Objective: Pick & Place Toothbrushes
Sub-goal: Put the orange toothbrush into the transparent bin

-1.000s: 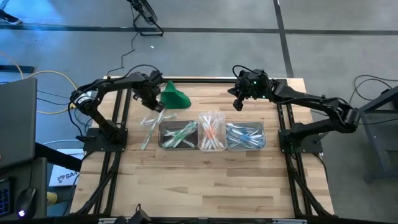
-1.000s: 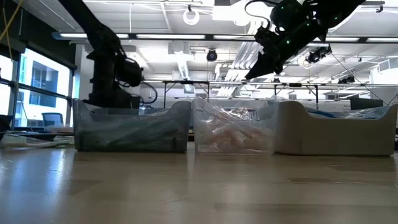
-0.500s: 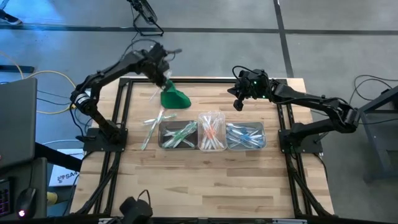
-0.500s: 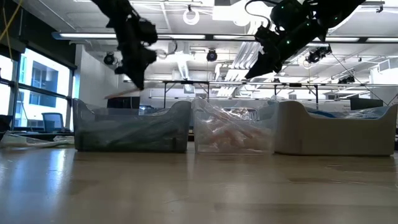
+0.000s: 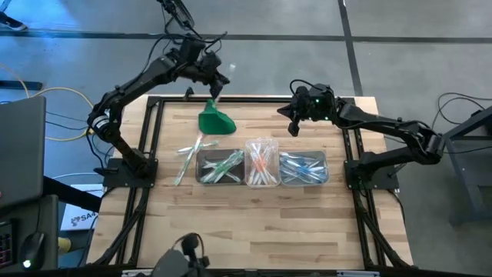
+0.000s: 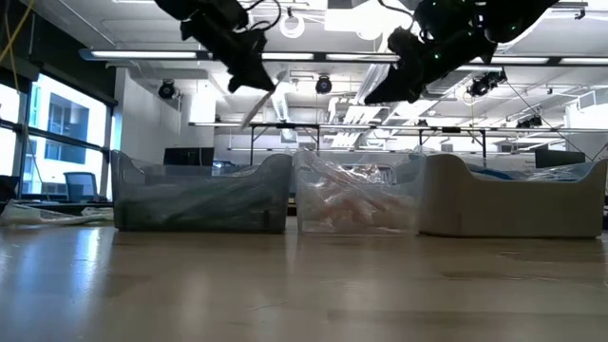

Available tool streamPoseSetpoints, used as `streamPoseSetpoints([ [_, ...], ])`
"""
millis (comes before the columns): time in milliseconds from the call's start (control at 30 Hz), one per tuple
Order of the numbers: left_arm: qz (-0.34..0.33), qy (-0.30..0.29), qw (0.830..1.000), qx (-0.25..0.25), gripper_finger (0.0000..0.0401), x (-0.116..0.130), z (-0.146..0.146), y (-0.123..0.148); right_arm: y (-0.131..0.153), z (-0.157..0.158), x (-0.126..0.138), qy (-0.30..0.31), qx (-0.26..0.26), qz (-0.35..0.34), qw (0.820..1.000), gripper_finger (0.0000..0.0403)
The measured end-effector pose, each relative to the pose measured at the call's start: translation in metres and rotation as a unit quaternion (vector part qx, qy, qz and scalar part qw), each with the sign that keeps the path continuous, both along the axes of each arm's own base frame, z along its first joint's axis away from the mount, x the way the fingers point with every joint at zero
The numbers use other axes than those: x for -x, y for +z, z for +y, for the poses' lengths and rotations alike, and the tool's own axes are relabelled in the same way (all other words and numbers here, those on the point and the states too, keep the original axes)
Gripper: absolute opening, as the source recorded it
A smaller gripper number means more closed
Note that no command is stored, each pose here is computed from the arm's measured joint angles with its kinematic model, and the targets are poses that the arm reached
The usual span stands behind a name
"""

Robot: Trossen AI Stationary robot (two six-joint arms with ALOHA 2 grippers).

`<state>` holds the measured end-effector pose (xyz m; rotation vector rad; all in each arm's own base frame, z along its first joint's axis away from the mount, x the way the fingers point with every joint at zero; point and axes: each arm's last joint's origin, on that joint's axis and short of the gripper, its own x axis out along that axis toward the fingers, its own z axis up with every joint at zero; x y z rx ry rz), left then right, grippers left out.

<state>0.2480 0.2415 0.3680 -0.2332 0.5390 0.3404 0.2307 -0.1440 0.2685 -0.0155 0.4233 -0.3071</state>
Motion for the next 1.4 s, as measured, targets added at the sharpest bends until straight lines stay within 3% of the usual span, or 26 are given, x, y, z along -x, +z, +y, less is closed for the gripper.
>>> streamPoseSetpoints([
  [233,-0.047,-0.077,0.994,-0.06,0.001,-0.035,-0.023,0.006,0.01,0.003,-0.005,0.077,0.005,-0.062,0.995,0.0002],
  [400,-0.078,-0.121,0.984,-0.102,0.001,-0.055,-0.042,0.013,0.012,0.002,-0.005,0.076,0.006,-0.07,0.995,0.0002],
  [633,-0.109,-0.157,0.974,-0.124,0.001,-0.073,-0.064,0.018,0.013,0.005,-0.007,0.073,-0.015,-0.079,0.994,0.0002],
  [967,-0.139,-0.186,0.964,-0.133,0.001,-0.1,-0.08,0.01,0.018,0.017,-0.015,0.098,0.0,-0.102,0.99,0.0002],
  [1100,-0.134,-0.184,0.965,-0.126,0.001,-0.102,-0.077,0.006,0.019,0.019,-0.018,0.062,0.008,-0.103,0.993,0.0005],
  [1233,-0.135,-0.18,0.967,-0.119,0.001,-0.102,-0.077,0.006,0.018,0.022,-0.019,0.033,0.027,-0.094,0.995,0.0034],
  [1400,-0.135,-0.181,0.967,-0.119,0.001,-0.102,-0.077,0.006,0.021,0.026,-0.026,0.046,0.039,-0.121,0.991,0.0114],
])
